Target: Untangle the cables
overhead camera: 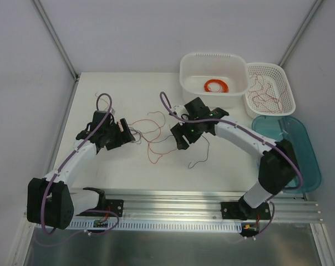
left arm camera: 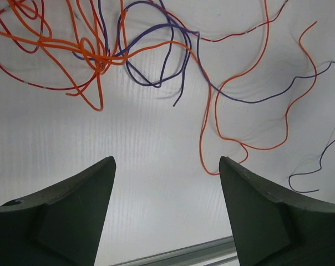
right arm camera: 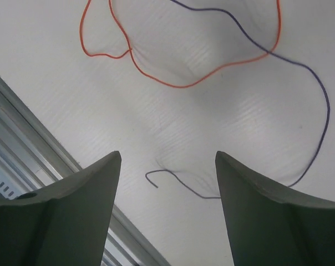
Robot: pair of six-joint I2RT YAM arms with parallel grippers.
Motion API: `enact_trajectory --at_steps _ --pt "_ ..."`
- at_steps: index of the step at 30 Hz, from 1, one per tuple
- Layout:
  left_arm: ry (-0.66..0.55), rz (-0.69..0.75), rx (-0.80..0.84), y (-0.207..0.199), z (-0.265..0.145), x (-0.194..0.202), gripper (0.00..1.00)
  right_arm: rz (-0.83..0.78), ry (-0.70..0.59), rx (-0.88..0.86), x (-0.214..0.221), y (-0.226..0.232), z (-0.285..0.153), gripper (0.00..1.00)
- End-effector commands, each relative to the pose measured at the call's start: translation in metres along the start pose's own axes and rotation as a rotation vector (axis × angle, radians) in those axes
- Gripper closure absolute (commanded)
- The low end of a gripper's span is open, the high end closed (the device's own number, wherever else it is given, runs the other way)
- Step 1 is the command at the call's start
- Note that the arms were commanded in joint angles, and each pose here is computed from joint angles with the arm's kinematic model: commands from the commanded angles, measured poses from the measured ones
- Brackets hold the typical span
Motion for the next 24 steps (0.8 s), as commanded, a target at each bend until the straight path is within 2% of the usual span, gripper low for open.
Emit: enact_trajectory --at_steps 1,4,5,14,21,24 --pt "0.038 -0.028 -0.017 0.004 -0.002 0.012 0.24 -0.171 -0.046 -0.094 -0.04 -0.005 0.025 0.27" --pt "0.065 -0.056 -0.01 0.005 -0.005 0.019 0.24 -0.221 -0.034 -0.115 -0.059 -0.009 0.043 0.27" --pt "0.069 -0.06 -0.011 0.006 -0.005 0.021 0.24 -0.217 0.01 -0.128 -0.058 -0.011 0.061 0.27" --pt "0.106 -0.097 -0.033 0.017 -0.012 0.042 0.23 -0.302 0.013 -0.151 -0.092 -0.007 0.118 0.26" --pt "0.12 -0.11 -0.056 0.022 -0.015 0.051 0.23 -0.312 0.095 -0.176 -0.084 -0.004 0.153 0.28" --pt "0.114 -0.106 -0.062 0.023 -0.015 0.05 0.24 -0.312 0.129 -0.189 -0.073 -0.002 0.157 0.33"
Point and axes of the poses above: each gripper's point midway between its finger pads, its own z axis out along the fingers, its own y axis along the line the jaws close on, x = y × z, the point moved 10 cm from there along -z, back along the fingers, and after that the axes turned 2 degrees about -z, right-handed, at the moved point
